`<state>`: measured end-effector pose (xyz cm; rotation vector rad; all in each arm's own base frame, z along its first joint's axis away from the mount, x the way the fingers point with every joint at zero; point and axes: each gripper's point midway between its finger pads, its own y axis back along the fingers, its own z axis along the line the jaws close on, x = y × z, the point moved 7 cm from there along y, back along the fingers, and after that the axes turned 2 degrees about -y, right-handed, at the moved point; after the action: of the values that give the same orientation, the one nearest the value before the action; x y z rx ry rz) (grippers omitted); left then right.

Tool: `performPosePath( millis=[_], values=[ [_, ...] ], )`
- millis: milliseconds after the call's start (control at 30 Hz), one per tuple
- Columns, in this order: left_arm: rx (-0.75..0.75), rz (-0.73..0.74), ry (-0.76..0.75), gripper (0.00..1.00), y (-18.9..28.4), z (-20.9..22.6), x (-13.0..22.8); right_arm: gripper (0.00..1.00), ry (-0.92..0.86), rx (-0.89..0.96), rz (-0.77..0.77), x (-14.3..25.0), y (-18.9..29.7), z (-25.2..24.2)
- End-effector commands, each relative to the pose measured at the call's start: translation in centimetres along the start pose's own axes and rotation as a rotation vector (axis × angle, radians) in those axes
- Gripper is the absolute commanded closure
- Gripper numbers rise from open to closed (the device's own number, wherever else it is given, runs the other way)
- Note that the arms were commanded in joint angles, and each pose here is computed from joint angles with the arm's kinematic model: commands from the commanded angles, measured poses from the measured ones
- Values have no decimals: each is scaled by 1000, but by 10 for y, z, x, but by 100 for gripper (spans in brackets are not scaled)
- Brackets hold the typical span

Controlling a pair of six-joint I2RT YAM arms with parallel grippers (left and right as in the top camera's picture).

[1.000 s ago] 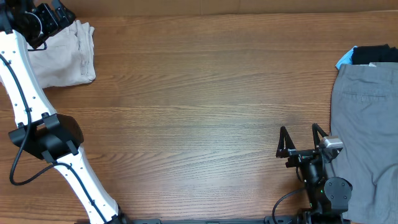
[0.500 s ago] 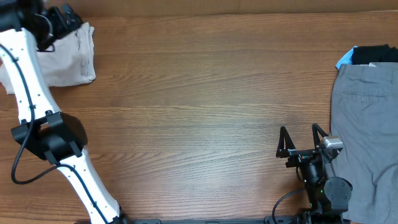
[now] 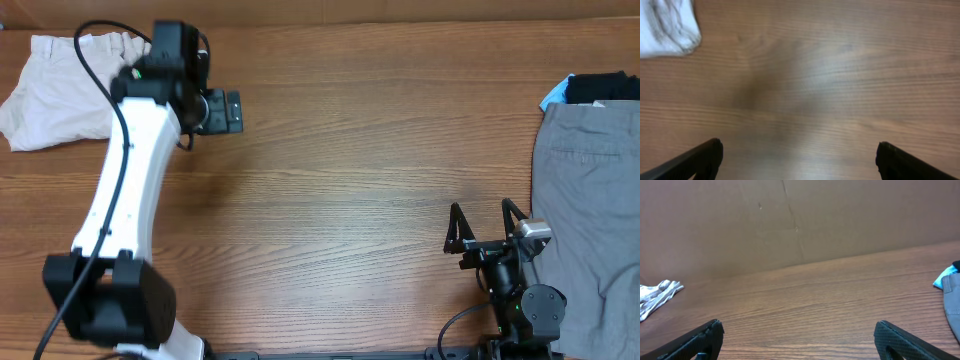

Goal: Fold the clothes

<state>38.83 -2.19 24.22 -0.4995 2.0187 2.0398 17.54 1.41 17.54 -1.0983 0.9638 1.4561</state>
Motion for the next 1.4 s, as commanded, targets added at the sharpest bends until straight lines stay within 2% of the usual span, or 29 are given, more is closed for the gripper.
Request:
performPosePath(
  millis=[0,200,333,500,900,1067,1200,1367],
  values=[
    [-91,-130,-13,0,11,10,12,0,5,2,-5,2,0,0],
    [-3,-305,4,0,19,10,42,0,6,2,-6,2,0,0],
    [2,-341,7,0,32,16,80,0,5,2,-5,2,0,0],
    [-51,-481,34,0,29,30,126,0,6,2,-6,2,0,0],
    [14,-1059,110,0,16,42,193,0,5,2,-5,2,0,0],
    [37,-1116,111,0,9,48,209,0,5,2,-5,2,0,0],
    [64,-1013,93,0,-4,50,226,0,5,2,-5,2,0,0],
    [57,-1054,17,0,3,47,225,0,6,2,-6,2,0,0]
  ],
)
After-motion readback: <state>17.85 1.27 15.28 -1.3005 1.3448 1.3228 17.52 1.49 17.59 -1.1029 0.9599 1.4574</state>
